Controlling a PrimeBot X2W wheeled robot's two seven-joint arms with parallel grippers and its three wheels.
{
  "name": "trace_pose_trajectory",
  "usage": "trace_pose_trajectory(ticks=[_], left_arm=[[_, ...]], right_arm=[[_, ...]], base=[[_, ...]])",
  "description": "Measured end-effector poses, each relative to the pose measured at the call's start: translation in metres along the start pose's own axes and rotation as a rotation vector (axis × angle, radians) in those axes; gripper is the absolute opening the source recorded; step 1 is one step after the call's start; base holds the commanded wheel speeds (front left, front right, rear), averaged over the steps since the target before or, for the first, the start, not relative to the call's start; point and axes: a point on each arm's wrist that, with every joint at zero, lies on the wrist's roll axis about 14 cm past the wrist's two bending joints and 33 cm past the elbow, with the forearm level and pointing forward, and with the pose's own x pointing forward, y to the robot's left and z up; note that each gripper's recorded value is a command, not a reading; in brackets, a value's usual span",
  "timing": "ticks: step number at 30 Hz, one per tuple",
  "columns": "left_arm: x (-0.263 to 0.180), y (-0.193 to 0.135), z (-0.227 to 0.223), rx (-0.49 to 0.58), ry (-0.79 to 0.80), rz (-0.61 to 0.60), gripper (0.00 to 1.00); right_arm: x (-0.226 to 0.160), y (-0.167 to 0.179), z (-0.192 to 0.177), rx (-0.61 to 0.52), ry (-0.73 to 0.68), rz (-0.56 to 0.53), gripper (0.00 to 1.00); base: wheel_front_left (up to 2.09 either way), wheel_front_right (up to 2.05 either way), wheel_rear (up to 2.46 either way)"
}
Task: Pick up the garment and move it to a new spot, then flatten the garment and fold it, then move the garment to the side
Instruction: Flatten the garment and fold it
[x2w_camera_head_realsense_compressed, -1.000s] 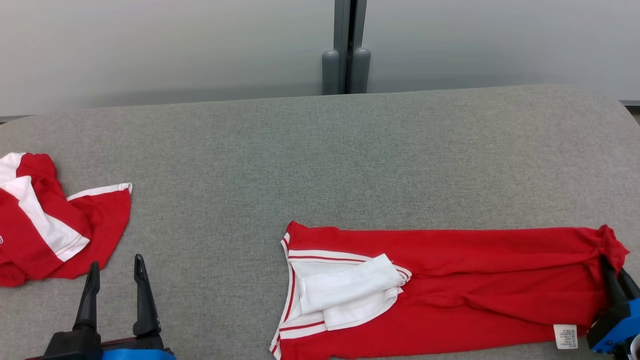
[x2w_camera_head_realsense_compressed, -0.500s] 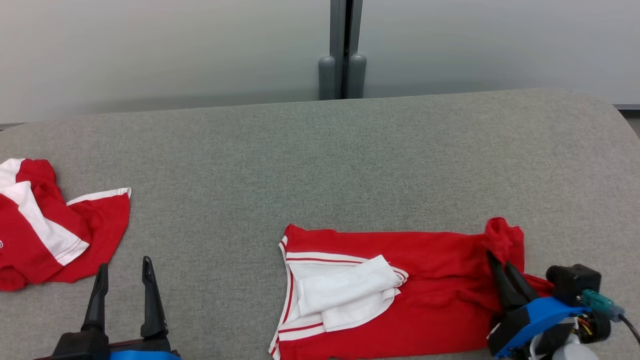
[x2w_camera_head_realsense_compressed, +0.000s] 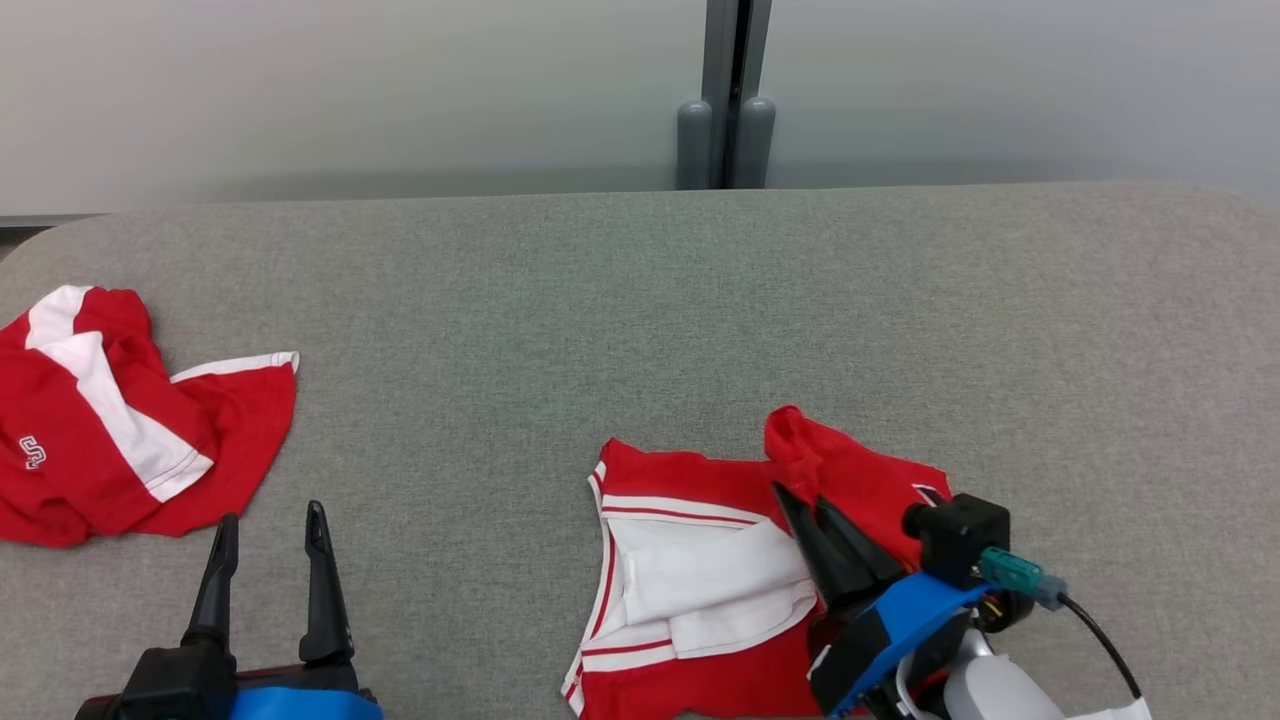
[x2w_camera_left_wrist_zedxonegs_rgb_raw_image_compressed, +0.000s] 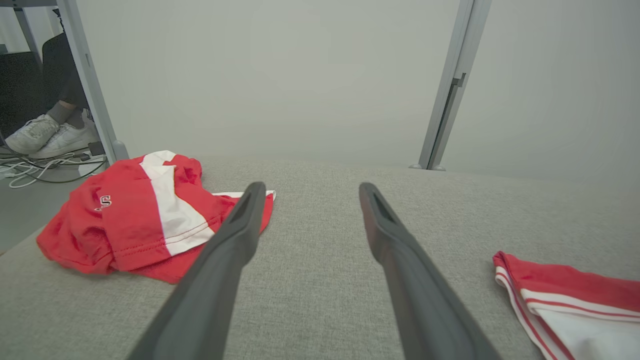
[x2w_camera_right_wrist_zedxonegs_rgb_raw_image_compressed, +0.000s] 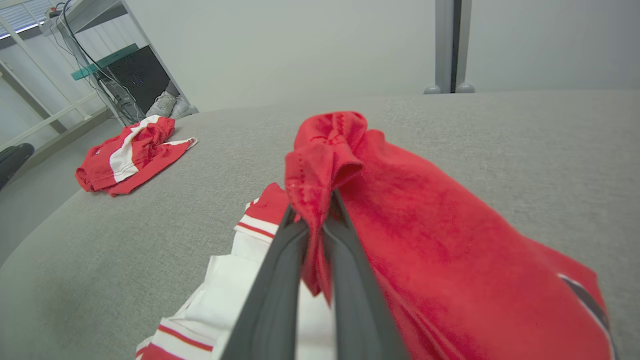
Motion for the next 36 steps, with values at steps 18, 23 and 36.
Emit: trace_pose_trajectory(ticks=[18,23,36], left_arm=[[0.005,0.007,-0.001,-0.014,0.001,0.025,1.00],[0.006,0.006,-0.001,-0.018,0.002,0.022,1.00],[0.014,-0.023,0.011,-0.030,-0.035,-0.071,1.00]], right_arm=[[0.033,0.072,-0.025,0.081,0.085,0.229,1.00],[0.035,0.071,-0.016,0.079,0.034,0.228,1.00],[0.008,-0.002,0.059,-0.073,-0.240,0.030,1.00]], base=[[0.00,0.00,0.00],[0.00,0.00,0.00],[0.00,0.00,0.00]])
